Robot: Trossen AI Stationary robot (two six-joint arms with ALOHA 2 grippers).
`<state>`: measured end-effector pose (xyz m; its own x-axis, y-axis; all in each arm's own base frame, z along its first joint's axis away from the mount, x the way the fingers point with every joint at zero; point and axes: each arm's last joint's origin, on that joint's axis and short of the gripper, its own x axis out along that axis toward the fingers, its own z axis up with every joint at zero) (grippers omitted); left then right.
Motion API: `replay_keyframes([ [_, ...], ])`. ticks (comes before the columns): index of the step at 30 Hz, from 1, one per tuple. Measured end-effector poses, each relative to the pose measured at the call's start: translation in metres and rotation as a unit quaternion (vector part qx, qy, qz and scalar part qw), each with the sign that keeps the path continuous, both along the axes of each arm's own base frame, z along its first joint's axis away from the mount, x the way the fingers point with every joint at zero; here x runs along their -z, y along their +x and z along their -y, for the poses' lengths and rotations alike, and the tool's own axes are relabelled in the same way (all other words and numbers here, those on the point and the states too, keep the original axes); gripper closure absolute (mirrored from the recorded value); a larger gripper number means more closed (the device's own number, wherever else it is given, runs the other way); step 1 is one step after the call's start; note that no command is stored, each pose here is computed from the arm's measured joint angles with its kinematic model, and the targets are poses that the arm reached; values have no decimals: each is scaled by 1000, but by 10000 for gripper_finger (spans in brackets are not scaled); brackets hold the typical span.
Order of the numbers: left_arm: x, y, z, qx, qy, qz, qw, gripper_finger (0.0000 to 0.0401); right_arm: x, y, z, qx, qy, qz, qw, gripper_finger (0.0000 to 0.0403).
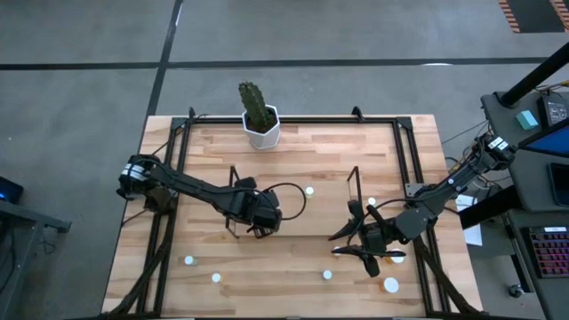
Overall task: Pick and place medicine bottles onto shelf by color
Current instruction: Put the pink pill bottle on the shelf aligned with the other pink pill bottle, then put the blue pill bottle on the shelf
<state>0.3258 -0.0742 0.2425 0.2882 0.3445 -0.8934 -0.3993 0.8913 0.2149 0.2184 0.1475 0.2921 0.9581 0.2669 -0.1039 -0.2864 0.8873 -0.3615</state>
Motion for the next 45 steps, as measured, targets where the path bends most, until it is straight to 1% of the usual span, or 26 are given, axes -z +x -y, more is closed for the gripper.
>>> replay_keyframes([
  [13,1,-3,0,0,-8,-20,1000,401,0,0,0,0,0,0,1000,268],
  [21,-2,-1,1,0,-11,-10,1000,401,0,0,0,0,-1,1,1000,268],
  [23,-10,0,2,3,-16,2,1000,401,0,0,0,0,-2,1,1000,268],
  [25,-23,3,5,16,-26,21,999,401,0,0,0,0,-3,1,1000,268],
  [28,-51,3,15,55,-30,61,996,401,0,0,0,0,-3,1,1000,268],
  [30,-69,-1,27,89,-17,95,991,401,0,0,0,0,-3,2,1000,268],
  [33,-92,-10,50,145,0,171,975,401,-1,0,0,4,0,7,1000,268],
  [36,-104,-24,75,200,10,232,952,401,-3,0,0,5,12,9,1000,268],
  [38,-109,-34,91,237,23,261,936,401,-6,1,0,7,30,7,999,268],
  [40,-112,-44,108,275,40,290,916,401,-9,3,-2,8,50,6,999,268],
  [42,-112,-54,123,315,58,310,895,401,-11,8,-7,7,57,-2,998,268],
  [45,-112,-62,142,363,73,341,864,401,-13,17,-22,-2,46,-27,999,268],
])
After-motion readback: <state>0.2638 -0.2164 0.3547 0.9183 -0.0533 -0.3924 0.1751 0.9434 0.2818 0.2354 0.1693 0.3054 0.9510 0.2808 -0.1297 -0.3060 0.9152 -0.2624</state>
